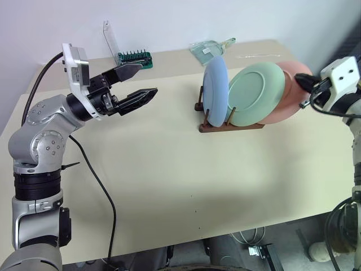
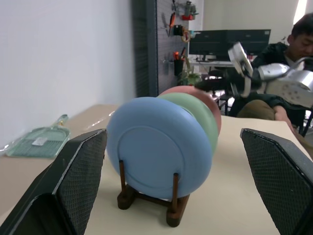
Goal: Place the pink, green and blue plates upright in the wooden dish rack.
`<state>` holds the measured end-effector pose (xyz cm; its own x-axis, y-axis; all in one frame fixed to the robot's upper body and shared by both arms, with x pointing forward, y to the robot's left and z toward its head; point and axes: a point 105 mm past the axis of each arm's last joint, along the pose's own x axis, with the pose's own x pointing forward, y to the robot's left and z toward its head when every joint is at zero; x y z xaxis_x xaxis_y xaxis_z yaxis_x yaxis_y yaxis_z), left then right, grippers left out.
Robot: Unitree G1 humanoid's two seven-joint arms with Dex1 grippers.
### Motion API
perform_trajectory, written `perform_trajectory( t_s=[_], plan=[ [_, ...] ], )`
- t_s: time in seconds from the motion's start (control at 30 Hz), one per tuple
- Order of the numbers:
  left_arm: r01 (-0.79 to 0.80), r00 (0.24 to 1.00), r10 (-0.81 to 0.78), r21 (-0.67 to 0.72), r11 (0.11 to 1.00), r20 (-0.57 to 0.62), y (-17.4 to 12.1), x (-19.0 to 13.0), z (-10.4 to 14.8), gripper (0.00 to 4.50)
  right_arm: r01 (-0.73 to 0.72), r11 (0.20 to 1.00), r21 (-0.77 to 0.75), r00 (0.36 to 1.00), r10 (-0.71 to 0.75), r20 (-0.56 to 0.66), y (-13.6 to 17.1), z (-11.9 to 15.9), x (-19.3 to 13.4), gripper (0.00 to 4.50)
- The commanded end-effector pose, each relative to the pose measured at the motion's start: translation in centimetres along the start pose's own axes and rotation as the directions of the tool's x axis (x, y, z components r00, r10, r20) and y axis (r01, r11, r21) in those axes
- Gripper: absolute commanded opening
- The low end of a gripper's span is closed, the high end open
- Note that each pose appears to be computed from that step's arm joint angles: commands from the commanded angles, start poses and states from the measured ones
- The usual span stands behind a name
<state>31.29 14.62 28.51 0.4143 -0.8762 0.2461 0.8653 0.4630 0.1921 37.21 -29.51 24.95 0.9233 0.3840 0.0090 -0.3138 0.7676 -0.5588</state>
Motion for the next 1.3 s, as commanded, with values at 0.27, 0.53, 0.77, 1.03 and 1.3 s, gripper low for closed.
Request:
perform_trajectory(
  t_s=[0.27,0.53,0.77,1.03,1.3],
  plan=[
    [0.01,1.0,-0.011,0.046,0.999,0.028,-0.1,0.0,1.4,4.5,-0.109,0.994,0.011,0.992,0.108,0.062,2.0,1.7,0.0,0.02],
    [0.005,1.0,-0.007,0.047,0.999,0.029,0.0,0.0,1.4,4.5,-0.227,0.972,0.062,0.943,0.203,0.262,4.0,7.4,0.2,0.02],
    [0.0,1.0,-0.001,0.048,0.999,0.028,0.0,0.0,1.3,4.5,-0.171,0.983,0.062,0.959,0.151,0.24,2.8,7.7,0.3,0.02],
    [0.001,1.0,-0.002,0.043,0.999,0.028,-0.1,-0.1,1.3,4.5,0.318,0.947,-0.052,0.935,-0.304,0.181,-6.1,6.4,-0.5,0.02],
    [0.003,1.0,-0.004,0.042,0.999,0.021,-0.2,-0.1,1.2,4.5,0.452,0.86,-0.239,0.85,-0.496,-0.177,-9.9,-1.0,-2.7,0.02]
  ],
)
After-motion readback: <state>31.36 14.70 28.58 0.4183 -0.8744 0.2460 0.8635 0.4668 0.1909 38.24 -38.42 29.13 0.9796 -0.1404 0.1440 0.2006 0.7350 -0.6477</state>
